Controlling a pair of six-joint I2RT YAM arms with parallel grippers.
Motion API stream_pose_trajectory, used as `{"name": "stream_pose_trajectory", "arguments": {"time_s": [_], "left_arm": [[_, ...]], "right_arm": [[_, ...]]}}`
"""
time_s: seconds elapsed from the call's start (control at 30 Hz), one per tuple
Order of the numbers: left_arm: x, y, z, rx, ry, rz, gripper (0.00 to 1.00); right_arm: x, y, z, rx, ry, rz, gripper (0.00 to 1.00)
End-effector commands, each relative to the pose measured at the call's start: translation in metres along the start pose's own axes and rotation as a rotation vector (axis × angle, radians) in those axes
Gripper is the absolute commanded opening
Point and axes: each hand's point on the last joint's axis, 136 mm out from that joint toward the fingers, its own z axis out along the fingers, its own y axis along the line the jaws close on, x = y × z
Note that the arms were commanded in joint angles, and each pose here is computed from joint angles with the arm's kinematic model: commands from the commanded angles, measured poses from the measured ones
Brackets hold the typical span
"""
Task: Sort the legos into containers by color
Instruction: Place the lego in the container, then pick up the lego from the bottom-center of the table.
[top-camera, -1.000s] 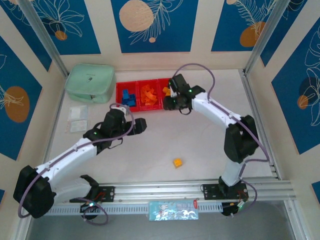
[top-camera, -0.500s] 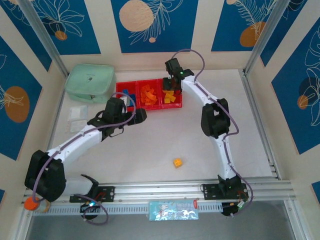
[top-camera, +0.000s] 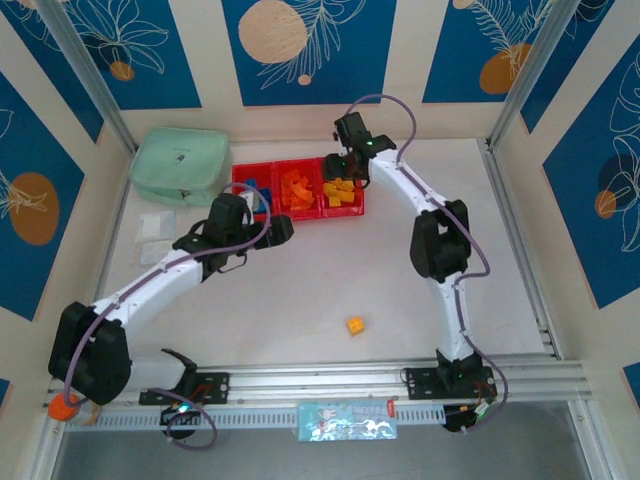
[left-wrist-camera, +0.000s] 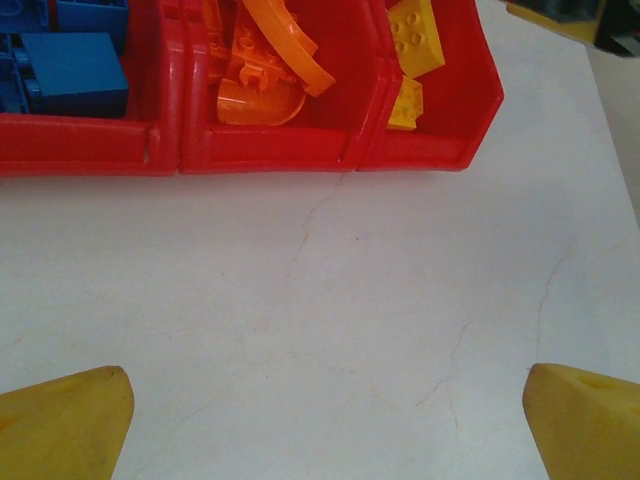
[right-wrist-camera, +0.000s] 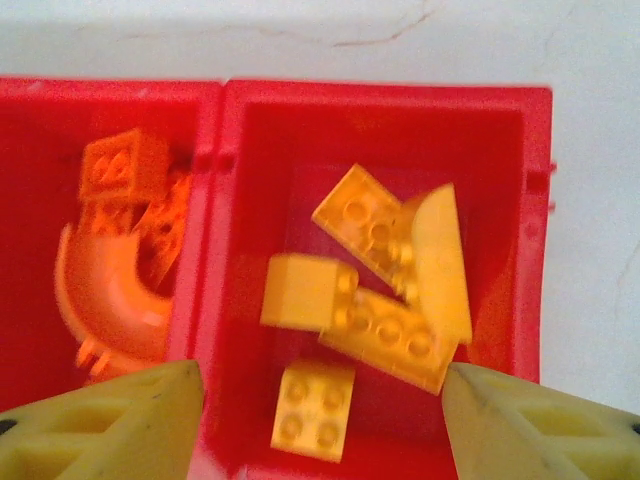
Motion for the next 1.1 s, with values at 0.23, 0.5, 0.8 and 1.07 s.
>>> {"name": "stream_pose_trajectory", "arguments": {"time_s": [0.23,0.5,0.8,1.07], "left_arm": [[0.028,-0.012,-0.02,0.05,0.058,0.04,0.99],[0.072,-0.02,-0.031,0.056,0.111,0.074,0.99],[0.123,-0.019,-0.03,0.051,0.156,0.067,0.99],[0.134,-0.004,-0.027,0.008,0.144,0.032,0.99]], "right_arm": [[0.09,0.036,-0.098,-0.136,0.049,-0.04,0.72],[0.223,0.032,-0.127,-0.105,0.257,-0.066,0.78],[0.337,0.029,-0.143,-0.087,0.398,-0.107,0.83],[0.37,0.033,-0.12,-0.013,0.438,-0.143,0.83]]}}
